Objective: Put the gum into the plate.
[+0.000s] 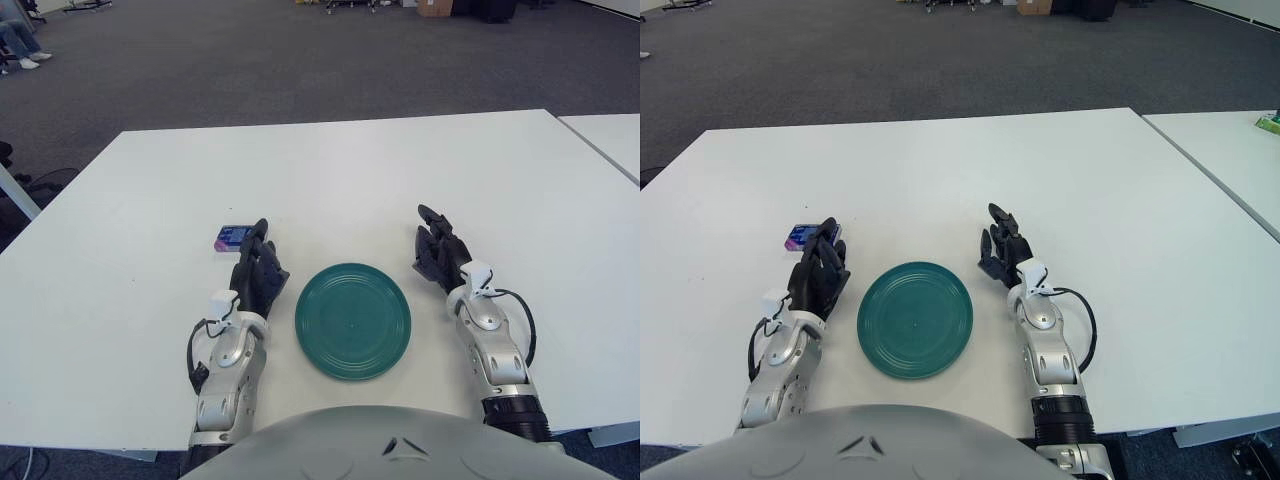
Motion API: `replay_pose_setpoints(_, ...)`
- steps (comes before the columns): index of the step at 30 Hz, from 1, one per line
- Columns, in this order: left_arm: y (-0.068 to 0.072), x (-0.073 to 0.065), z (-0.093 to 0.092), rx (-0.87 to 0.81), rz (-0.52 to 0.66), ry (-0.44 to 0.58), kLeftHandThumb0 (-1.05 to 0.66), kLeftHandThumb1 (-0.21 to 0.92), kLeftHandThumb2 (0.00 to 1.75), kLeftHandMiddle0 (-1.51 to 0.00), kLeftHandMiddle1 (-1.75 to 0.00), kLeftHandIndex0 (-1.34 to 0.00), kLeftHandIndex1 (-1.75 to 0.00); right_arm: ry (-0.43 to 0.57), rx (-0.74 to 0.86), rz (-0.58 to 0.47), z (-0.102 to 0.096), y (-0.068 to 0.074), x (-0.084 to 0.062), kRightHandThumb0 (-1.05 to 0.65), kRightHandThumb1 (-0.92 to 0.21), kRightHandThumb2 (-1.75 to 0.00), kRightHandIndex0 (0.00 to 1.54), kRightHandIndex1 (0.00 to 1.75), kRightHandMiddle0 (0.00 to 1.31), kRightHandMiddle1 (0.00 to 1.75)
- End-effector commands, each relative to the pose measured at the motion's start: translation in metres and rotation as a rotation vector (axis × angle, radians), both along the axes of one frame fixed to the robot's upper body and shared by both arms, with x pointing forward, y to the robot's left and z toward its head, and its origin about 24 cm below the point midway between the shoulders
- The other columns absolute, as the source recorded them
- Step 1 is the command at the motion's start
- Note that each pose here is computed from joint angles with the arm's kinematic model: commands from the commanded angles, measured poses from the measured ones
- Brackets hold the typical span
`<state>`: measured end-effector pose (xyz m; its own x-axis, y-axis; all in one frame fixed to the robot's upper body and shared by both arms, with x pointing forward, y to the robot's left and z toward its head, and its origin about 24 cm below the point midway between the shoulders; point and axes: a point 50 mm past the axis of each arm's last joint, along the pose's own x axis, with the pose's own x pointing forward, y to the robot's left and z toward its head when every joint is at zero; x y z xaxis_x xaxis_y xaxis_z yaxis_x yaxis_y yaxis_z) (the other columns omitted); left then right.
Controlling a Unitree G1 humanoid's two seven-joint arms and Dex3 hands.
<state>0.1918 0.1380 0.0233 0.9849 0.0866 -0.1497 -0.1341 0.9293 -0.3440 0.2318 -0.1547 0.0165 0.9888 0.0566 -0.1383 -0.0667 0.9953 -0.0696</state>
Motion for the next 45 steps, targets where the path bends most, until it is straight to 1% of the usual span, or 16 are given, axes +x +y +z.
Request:
replay_pose_setpoints(1, 0.0, 0.005, 0.023, -0.042, 0.034, -0.071, -0.91, 0.92, 0.91, -0.22, -0.01, 0.0, -0.53, 0.012, -0.006, -0.004, -0.003, 0.001, 0.002, -0.61, -0.92, -1.0, 0.12, 0.01, 0.0, 0.35)
replay_pose_setpoints(2, 0.002, 0.007, 0.033, -0.029, 0.036, -0.101, -0.91, 0.92, 0.91, -0.22, -0.02, 0.0, -0.54, 0.011, -0.006, -0.006, -0.002, 0.001, 0.002, -0.61, -0.92, -1.0, 0.12, 0.01, 0.0, 0.36)
replay_pose_setpoints(4, 0.004, 0.01, 0.044, 0.004, 0.038, -0.14, -0.91, 0.92, 0.91, -0.26, -0.02, 0.0, -0.64, 0.01, -0.009, -0.009, -0.003, 0.001, 0.002, -0.61, -0.92, -1.01, 0.12, 0.01, 0.0, 0.36)
replay_pose_setpoints(7, 0.009, 0.014, 0.049, 0.051, 0.043, -0.166, -0.91, 0.92, 0.9, -0.32, -0.03, -0.01, -0.74, 0.011, -0.015, -0.013, -0.003, 0.001, 0.003, -0.61, -0.92, -1.01, 0.13, 0.01, 0.0, 0.37)
replay_pose_setpoints(9, 0.012, 0.017, 0.05, 0.087, 0.046, -0.176, -0.9, 0.92, 0.89, -0.34, -0.03, -0.02, -0.77, 0.012, -0.02, -0.013, -0.004, 0.001, 0.004, -0.61, -0.92, -1.01, 0.13, 0.01, 0.0, 0.37)
replay_pose_setpoints(12, 0.025, 0.03, 0.059, 0.257, 0.05, -0.21, -0.88, 0.92, 0.87, -0.37, -0.04, -0.03, -0.8, 0.015, -0.04, -0.013, -0.004, -0.002, 0.007, -0.62, -0.92, -1.01, 0.13, 0.01, 0.0, 0.37)
replay_pose_setpoints(16, 0.036, 0.038, 0.066, 0.492, 0.045, -0.261, -0.85, 0.92, 0.83, -0.4, -0.04, -0.05, -0.83, 0.013, -0.059, -0.021, -0.005, -0.005, 0.01, -0.63, -0.92, -1.0, 0.12, 0.01, 0.0, 0.36)
replay_pose_setpoints(19, 0.039, 0.041, 0.07, 0.617, 0.036, -0.295, -0.84, 0.92, 0.8, -0.41, -0.04, -0.05, -0.84, 0.011, -0.063, -0.026, -0.006, -0.007, 0.011, -0.64, -0.92, -0.99, 0.12, 0.0, 0.0, 0.35)
replay_pose_setpoints(21, 0.045, 0.042, 0.077, 0.784, 0.004, -0.337, -0.85, 0.92, 0.78, -0.41, -0.04, -0.06, -0.86, 0.012, -0.064, -0.031, -0.007, -0.008, 0.012, -0.65, -0.92, -0.98, 0.12, 0.0, 0.0, 0.35)
replay_pose_setpoints(23, 0.051, 0.042, 0.083, 0.894, -0.028, -0.361, -0.86, 0.92, 0.76, -0.42, -0.04, -0.07, -0.87, 0.011, -0.063, -0.034, -0.009, -0.009, 0.013, -0.66, -0.92, -0.98, 0.11, 0.0, 0.0, 0.34)
replay_pose_setpoints(26, 0.068, 0.041, 0.098, 1.079, -0.117, -0.383, -0.89, 0.92, 0.71, -0.42, -0.04, -0.07, -0.89, 0.014, -0.057, -0.035, -0.012, -0.01, 0.015, -0.66, -0.92, -0.97, 0.11, 0.0, 0.0, 0.34)
replay_pose_setpoints(29, 0.074, 0.044, 0.1, 1.177, -0.167, -0.381, -0.93, 0.92, 0.66, -0.41, -0.03, -0.06, -0.9, 0.016, -0.052, -0.033, -0.014, -0.009, 0.015, -0.67, -0.92, -0.96, 0.11, 0.0, 0.0, 0.32)
replay_pose_setpoints(33, 0.086, 0.053, 0.097, 1.279, -0.259, -0.334, -0.97, 0.92, 0.62, -0.39, -0.02, -0.05, -0.91, 0.018, -0.045, -0.027, -0.016, -0.009, 0.016, -0.67, -0.92, -0.95, 0.12, 0.0, 0.0, 0.31)
replay_pose_setpoints(39, 0.114, 0.087, 0.08, 1.432, -0.445, -0.198, -0.98, 0.92, 0.56, -0.34, 0.0, -0.01, -0.88, 0.016, -0.028, -0.014, -0.019, -0.008, 0.015, -0.67, -0.92, -0.94, 0.12, 0.0, 0.0, 0.3)
replay_pose_setpoints(41, 0.117, 0.092, 0.077, 1.452, -0.482, -0.179, -0.98, 0.92, 0.53, -0.33, 0.0, 0.0, -0.84, 0.018, -0.023, -0.011, -0.019, -0.008, 0.015, -0.66, -0.92, -0.94, 0.12, 0.0, 0.0, 0.3)
replay_pose_setpoints(45, 0.118, 0.096, 0.073, 1.433, -0.548, -0.152, -0.97, 0.92, 0.49, -0.32, 0.0, 0.0, -0.81, 0.024, -0.018, -0.016, -0.02, -0.009, 0.016, -0.65, -0.92, -0.94, 0.12, 0.0, 0.0, 0.3)
